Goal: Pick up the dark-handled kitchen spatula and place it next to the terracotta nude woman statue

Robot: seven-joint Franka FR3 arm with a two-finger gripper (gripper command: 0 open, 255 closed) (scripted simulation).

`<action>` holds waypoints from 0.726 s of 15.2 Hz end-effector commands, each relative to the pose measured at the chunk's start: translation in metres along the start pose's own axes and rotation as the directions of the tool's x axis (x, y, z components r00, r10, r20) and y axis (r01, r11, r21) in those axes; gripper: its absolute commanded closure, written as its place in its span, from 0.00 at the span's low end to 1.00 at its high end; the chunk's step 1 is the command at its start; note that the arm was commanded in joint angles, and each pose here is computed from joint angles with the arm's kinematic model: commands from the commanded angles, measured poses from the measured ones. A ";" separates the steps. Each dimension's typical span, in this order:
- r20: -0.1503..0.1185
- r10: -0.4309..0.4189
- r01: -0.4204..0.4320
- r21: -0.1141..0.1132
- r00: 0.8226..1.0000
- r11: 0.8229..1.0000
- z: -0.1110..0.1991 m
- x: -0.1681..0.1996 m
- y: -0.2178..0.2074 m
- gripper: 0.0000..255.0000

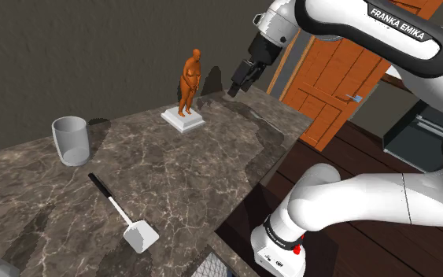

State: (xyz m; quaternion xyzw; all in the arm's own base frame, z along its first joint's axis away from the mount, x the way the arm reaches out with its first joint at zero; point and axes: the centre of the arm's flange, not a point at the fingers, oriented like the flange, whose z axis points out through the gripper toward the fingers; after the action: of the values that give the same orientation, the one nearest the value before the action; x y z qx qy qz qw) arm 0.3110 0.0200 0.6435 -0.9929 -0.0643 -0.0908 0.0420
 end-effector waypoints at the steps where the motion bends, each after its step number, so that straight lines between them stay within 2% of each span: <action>1: 0.000 0.000 0.000 0.000 1.000 1.000 0.000 0.000 0.000 0.00; 11: 0.035 0.039 -0.038 -0.027 0.999 0.999 0.089 0.019 -0.101 0.00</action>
State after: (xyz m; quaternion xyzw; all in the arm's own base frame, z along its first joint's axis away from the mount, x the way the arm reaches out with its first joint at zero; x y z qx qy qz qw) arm 0.3292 0.1193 0.5758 -0.9956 -0.0475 -0.0748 0.0305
